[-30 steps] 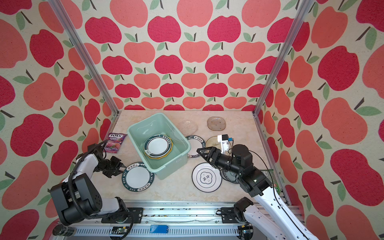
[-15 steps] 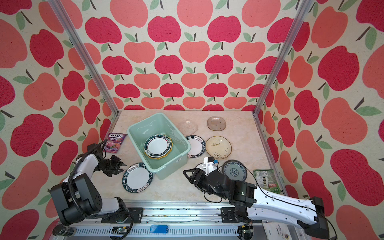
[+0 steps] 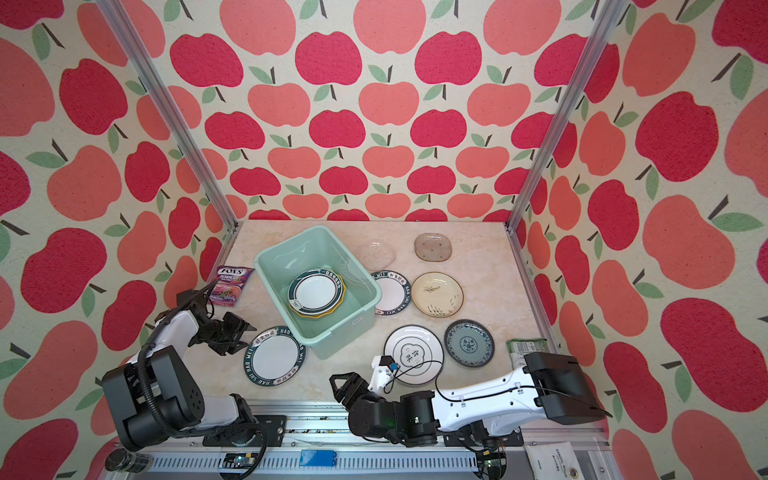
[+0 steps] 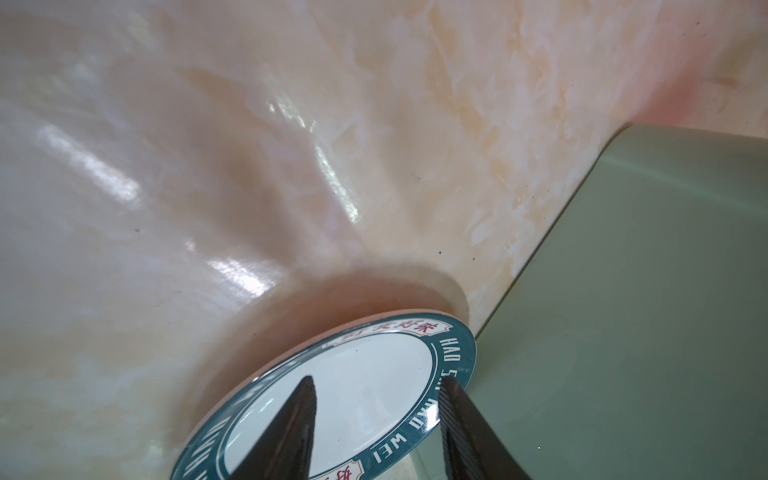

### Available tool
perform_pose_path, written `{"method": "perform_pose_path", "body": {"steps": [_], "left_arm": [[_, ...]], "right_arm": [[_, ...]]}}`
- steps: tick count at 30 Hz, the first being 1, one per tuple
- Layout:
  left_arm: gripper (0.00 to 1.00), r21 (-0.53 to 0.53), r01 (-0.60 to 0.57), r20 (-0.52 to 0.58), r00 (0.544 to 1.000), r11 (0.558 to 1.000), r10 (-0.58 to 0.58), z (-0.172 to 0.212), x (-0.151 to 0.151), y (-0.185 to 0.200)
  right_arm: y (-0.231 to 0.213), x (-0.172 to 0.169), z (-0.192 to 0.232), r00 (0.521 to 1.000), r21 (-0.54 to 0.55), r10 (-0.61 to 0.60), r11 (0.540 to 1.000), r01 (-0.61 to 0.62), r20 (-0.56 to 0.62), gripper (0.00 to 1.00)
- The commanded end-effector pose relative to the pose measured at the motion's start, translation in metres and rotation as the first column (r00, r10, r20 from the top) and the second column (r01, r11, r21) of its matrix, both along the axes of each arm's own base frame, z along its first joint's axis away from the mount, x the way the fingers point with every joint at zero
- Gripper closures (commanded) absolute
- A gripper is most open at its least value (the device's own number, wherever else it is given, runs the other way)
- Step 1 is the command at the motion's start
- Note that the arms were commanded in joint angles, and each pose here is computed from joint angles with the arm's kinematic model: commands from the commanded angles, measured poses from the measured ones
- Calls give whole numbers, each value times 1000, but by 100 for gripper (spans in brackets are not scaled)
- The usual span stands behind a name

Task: Place the plates into the plastic bin on the countertop
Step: 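Hold the tilted plate with the left gripper while the right gripper reaches across toward it, then close the right gripper on the plate rim beside the left gripper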

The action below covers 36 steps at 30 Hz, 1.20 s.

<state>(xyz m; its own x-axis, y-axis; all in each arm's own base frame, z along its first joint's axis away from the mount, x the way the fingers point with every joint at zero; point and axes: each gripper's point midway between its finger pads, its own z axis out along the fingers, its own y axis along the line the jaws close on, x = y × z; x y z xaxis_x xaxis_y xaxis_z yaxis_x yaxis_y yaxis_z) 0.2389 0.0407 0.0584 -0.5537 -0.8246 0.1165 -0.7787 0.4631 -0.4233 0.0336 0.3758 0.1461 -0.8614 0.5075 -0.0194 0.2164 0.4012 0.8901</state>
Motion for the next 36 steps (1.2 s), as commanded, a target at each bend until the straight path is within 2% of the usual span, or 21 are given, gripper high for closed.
{"method": "perform_pose_path", "body": {"steps": [1, 4, 8, 12, 15, 25, 31, 36], "left_arm": [[34, 28, 17, -5, 1000, 999, -17, 4, 6, 8], [25, 40, 17, 8, 1000, 999, -17, 11, 13, 12], [19, 88, 10, 9, 1000, 996, -11, 18, 19, 21], [16, 147, -15, -53, 998, 989, 23, 13, 14, 31], [15, 144, -27, -76, 996, 989, 38, 8, 19, 30], [15, 173, 72, -127, 991, 982, -50, -4, 43, 24], [15, 155, 126, -144, 984, 980, -103, -13, 51, 20], [15, 141, 178, -149, 976, 974, -157, -19, 50, 10]], "right_arm": [[31, -7, 16, 1000, 79, -10, 997, 11, -14, 30], [59, -18, 6, 999, 83, 33, 996, -31, -24, 30], [97, -30, -6, 995, 103, 92, 991, -89, -24, 29], [126, -36, -19, 988, 110, 152, 983, -147, -39, 27], [141, -36, -29, 981, 90, 188, 979, -183, -47, 26], [162, -22, -56, 990, 120, 134, 985, -128, -38, 27], [164, -5, -65, 999, 103, 54, 993, -55, 5, 27], [176, 4, -66, 999, 154, 35, 987, -40, 34, 30]]}}
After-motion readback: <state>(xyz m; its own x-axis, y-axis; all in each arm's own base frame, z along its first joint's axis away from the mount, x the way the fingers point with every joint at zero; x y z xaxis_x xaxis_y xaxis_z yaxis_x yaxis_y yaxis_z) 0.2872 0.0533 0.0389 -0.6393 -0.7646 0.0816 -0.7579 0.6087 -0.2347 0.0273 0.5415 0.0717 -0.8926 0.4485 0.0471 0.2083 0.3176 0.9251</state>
